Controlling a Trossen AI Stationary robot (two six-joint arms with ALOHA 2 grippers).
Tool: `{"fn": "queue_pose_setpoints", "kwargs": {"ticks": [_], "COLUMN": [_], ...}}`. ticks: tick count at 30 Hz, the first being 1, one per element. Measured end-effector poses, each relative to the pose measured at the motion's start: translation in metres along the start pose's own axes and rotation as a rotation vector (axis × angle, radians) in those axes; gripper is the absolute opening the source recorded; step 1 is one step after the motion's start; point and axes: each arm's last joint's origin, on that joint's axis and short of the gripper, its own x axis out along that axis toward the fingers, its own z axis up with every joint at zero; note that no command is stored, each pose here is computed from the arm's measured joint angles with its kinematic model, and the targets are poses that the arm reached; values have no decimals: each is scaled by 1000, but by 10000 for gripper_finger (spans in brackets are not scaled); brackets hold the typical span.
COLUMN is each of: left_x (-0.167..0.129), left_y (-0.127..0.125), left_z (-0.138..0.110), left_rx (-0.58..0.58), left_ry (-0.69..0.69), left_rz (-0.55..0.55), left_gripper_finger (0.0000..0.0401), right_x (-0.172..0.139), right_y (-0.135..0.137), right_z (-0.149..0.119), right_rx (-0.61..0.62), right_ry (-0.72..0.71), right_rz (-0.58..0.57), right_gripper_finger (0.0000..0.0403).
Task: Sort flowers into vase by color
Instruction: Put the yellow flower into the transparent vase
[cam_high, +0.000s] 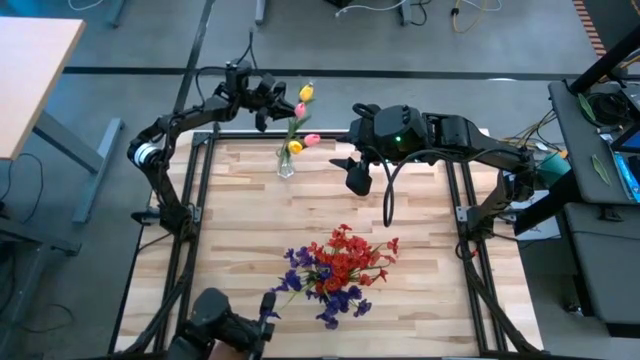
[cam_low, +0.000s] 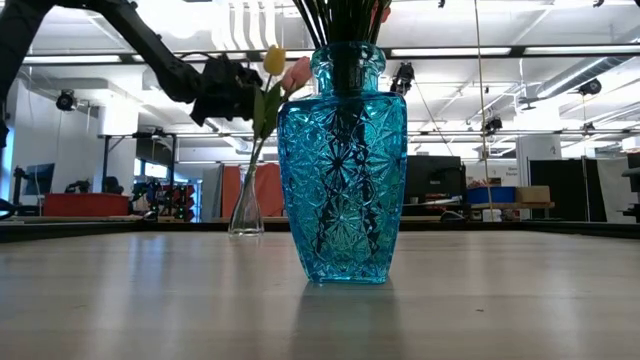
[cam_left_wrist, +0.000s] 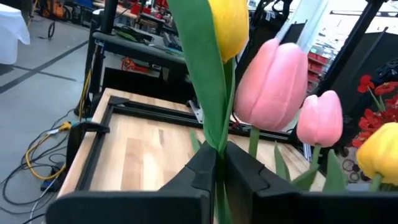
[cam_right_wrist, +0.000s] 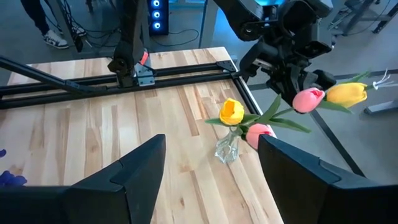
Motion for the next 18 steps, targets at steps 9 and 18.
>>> {"fn": "queue_pose_setpoints", "kwargs": {"ticks": [9, 18], "left_x": [-20, -28], "left_y": [-15, -49], "left_z": [6, -2], "left_rx": [20, 178], "left_ry": [-12, -9], "left_rz": [25, 30], "left_gripper_finger": [2, 2], "right_x": [0, 0], "right_y": [0, 0], "right_z": [0, 0], "right_rx": [-2, -4], "right_ry": [2, 3], "right_rz": [5, 5], "right_gripper_finger": [245, 244]}}
